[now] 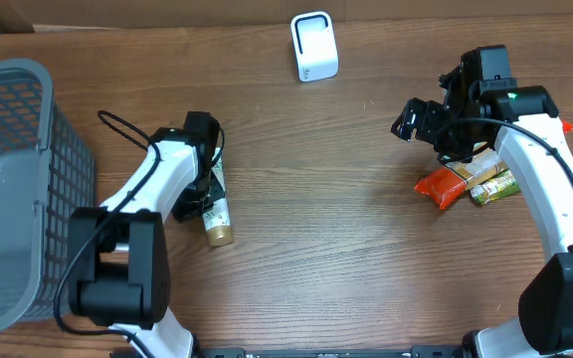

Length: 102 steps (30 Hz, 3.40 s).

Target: Scan the item barcode

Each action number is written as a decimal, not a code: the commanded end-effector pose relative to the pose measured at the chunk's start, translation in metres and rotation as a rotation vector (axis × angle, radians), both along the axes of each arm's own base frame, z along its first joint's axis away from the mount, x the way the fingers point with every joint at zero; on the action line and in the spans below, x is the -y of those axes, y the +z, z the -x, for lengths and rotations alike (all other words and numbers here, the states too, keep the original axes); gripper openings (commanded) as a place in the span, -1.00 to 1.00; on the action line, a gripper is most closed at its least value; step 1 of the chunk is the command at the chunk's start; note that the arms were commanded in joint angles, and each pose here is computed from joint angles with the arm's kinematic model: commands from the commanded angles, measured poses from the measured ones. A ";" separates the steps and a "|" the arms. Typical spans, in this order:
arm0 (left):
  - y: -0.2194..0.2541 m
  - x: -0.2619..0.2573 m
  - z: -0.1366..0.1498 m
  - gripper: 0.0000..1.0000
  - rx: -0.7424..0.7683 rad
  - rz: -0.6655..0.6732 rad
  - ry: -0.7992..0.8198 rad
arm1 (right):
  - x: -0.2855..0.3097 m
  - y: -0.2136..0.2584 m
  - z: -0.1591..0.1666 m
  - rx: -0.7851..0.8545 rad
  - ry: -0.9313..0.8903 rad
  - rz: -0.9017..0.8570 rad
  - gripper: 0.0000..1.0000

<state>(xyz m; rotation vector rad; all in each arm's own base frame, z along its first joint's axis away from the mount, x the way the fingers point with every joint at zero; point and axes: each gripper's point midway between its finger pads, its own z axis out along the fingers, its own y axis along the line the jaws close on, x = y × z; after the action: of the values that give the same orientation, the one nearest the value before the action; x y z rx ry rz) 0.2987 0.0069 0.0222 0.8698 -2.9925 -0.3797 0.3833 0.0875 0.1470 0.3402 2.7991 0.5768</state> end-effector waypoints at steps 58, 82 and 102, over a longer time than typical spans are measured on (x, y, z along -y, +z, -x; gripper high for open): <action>0.270 0.015 -0.093 0.99 0.565 0.189 -0.220 | -0.278 -0.102 0.023 0.381 0.996 0.166 0.72; 0.269 0.015 -0.093 0.99 0.563 0.189 -0.220 | -0.237 -0.135 0.051 0.019 0.680 0.192 -0.57; 0.270 0.015 -0.093 0.99 0.564 0.189 -0.220 | -0.208 -0.071 0.030 -0.016 0.610 -0.011 0.58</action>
<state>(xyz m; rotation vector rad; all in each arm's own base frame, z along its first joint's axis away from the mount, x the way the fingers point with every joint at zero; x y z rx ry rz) 0.3892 -0.0087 0.2919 0.7531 -3.5601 0.2067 0.3464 0.2853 0.0452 -0.3800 2.9976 0.5219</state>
